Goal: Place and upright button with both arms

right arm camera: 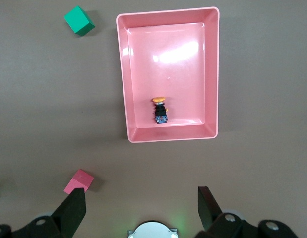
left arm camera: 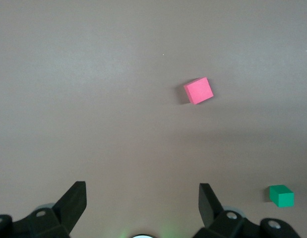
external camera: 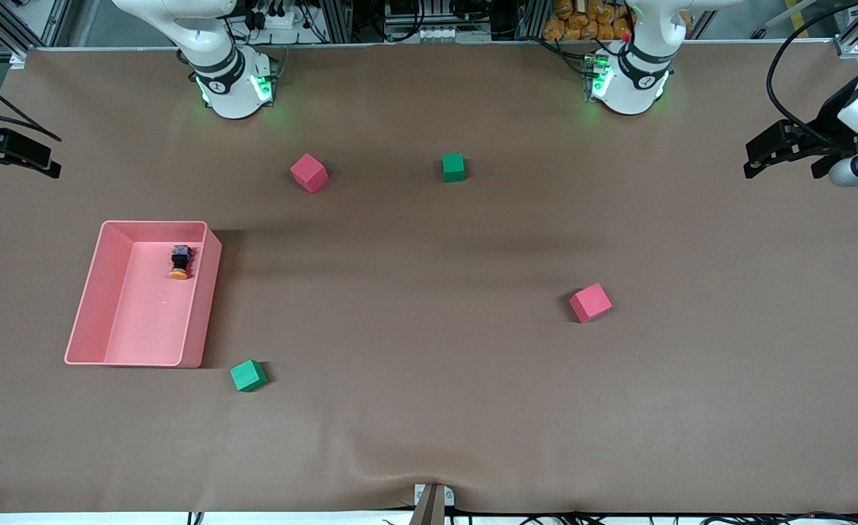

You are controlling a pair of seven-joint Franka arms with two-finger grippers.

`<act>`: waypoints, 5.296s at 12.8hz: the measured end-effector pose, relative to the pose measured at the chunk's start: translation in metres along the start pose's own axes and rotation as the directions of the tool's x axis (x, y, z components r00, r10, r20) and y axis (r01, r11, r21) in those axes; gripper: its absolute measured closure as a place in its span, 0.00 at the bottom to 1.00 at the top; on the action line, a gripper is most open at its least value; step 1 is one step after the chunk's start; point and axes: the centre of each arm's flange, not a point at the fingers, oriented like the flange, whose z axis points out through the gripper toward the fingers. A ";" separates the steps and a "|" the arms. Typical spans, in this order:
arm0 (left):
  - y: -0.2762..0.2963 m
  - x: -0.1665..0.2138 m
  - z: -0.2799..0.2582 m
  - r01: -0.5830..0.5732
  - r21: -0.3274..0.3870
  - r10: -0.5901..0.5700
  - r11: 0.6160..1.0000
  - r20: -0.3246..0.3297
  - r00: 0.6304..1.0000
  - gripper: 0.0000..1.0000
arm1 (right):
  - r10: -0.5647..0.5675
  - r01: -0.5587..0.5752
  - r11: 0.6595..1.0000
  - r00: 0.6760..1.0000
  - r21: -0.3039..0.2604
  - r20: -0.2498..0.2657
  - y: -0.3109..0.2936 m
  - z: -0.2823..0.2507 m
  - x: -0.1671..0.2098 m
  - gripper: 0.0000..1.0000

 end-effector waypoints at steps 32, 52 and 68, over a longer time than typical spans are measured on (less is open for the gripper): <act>-0.001 0.000 0.000 0.003 0.000 -0.003 1.000 0.000 1.000 0.00 | 0.050 -0.050 0.999 0.997 -0.010 0.058 0.053 0.362 0.048 0.00; -0.002 0.000 0.000 0.003 0.000 -0.003 1.000 0.000 1.000 0.00 | 0.043 -0.043 0.999 0.998 -0.018 0.043 0.051 0.427 0.034 0.00; -0.003 0.000 0.000 0.005 0.000 -0.005 1.000 0.000 1.000 0.00 | -0.024 0.026 0.999 0.997 -0.029 0.071 0.009 0.451 0.035 0.00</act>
